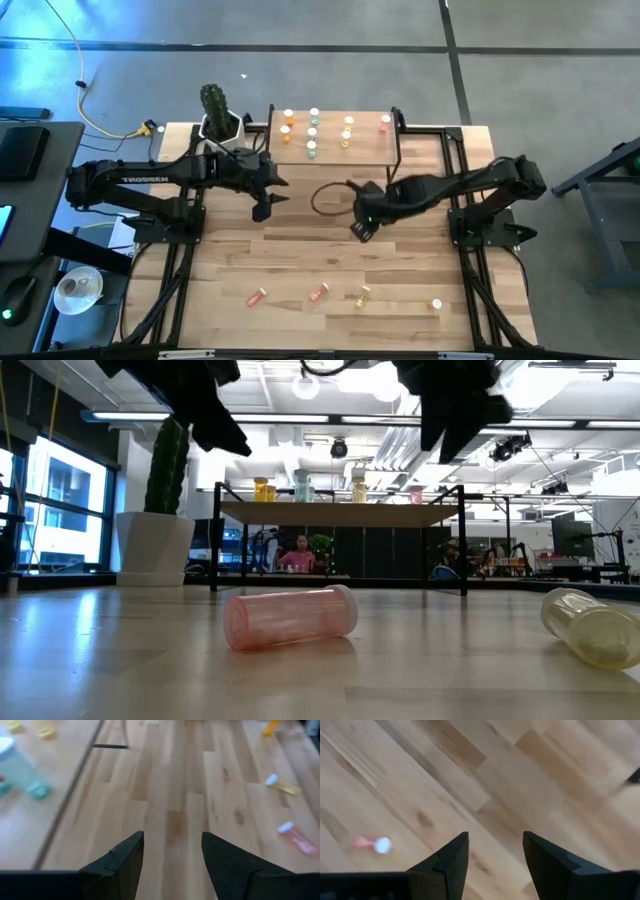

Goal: Pick and place medicine bottles onto shelf by color
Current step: Put the yellow pill bottle on the shelf

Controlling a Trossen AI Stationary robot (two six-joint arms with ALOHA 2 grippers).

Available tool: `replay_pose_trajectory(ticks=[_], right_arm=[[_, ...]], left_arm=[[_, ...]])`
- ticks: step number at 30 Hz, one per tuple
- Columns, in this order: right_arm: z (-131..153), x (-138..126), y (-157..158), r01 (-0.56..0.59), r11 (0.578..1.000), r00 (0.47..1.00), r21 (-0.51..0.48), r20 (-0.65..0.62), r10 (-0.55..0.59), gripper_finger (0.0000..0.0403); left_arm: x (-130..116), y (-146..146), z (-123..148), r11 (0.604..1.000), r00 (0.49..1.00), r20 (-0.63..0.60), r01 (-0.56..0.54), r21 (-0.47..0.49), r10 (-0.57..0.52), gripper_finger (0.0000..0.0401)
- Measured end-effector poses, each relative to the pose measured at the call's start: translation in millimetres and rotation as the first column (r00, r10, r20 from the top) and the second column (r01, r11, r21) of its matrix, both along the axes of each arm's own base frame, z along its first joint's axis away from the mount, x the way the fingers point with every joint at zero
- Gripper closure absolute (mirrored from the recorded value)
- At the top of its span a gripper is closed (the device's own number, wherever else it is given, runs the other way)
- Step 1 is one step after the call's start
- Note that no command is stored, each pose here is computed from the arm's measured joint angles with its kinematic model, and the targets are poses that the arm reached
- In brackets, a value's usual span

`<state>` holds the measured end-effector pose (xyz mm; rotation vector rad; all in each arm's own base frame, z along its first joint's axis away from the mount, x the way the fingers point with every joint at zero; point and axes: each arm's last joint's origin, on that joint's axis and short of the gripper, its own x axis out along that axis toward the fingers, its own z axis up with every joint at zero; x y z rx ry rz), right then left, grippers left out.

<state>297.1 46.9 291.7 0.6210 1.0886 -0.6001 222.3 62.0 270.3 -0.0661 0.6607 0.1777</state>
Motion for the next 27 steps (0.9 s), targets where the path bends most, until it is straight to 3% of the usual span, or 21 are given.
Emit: replay_pose_trajectory(ticks=[8, 14, 20, 27], right_arm=[[-16, -7, 53, 0.212, 0.969, 0.969, 0.13, 0.104, -0.226, 0.0224], [-32, -15, 84, 0.32, 0.91, 0.915, 0.265, 0.163, -0.369, 0.0224], [-37, -16, 114, 0.316, 0.868, 0.843, 0.382, 0.306, -0.442, 0.0224], [-42, -4, 152, 0.228, 0.848, 0.75, 0.479, 0.468, -0.466, 0.0224]], left_arm=[[4, -25, -2, 0.994, 0.994, -0.02, 0.109, -0.008, -0.109, 0.0213], [4, -45, -5, 0.982, 0.98, -0.061, 0.187, -0.026, -0.188, 0.0213], [3, -63, -6, 0.965, 0.961, -0.082, 0.261, -0.031, -0.263, 0.0213], [1, -75, -8, 0.947, 0.94, -0.11, 0.321, -0.03, -0.322, 0.0213]])
